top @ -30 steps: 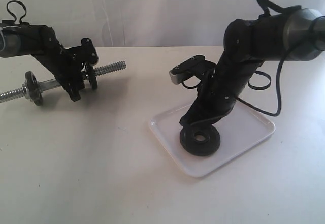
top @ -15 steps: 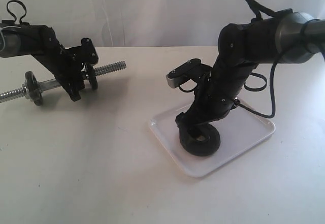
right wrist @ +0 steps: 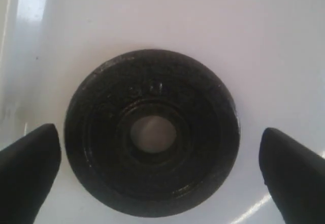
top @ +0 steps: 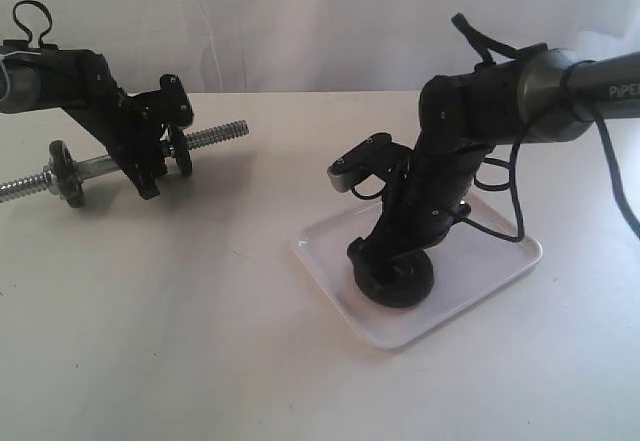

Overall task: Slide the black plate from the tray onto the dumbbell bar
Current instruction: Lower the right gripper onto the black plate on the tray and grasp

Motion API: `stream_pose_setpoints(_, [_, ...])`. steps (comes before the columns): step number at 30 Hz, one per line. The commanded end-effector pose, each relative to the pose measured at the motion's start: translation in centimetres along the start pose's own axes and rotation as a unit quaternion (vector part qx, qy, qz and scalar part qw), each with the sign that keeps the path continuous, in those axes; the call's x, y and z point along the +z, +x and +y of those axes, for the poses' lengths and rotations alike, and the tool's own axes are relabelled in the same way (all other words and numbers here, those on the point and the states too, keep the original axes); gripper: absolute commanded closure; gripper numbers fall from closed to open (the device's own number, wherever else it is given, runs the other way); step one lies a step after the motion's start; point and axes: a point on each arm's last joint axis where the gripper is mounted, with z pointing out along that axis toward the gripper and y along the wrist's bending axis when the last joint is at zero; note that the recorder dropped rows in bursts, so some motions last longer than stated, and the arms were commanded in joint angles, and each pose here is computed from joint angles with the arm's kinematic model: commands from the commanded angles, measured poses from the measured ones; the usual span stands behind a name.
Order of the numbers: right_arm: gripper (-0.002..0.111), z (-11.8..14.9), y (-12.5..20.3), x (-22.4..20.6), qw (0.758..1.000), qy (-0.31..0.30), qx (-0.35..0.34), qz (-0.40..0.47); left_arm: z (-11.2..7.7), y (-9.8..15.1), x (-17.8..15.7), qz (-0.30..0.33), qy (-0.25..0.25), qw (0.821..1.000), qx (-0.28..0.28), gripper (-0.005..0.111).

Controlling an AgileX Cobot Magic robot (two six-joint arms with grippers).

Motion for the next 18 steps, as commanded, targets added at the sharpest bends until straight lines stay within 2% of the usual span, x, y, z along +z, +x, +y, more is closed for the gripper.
stream_pose_setpoints(1, [0.006,-0.1,-0.3,0.4,1.000,0.010,-0.005,-0.005,-0.8,0.5,1.2,0.006,0.024,1.000,-0.016,0.107])
stream_pose_setpoints(13, [0.007,-0.1,0.2,2.6,1.000,0.000,-0.004,0.028,-0.8,0.5,1.2,0.006,0.024,1.000,-0.016,0.107])
stream_pose_setpoints(17, [0.018,-0.1,0.3,2.6,1.000,0.000,-0.005,0.031,-0.8,0.5,1.2,0.006,0.024,1.000,-0.016,0.107])
stream_pose_setpoints(18, [0.025,-0.1,0.3,2.6,0.999,-0.001,-0.005,0.032,-0.8,0.5,1.2,0.006,0.024,1.000,-0.016,0.107])
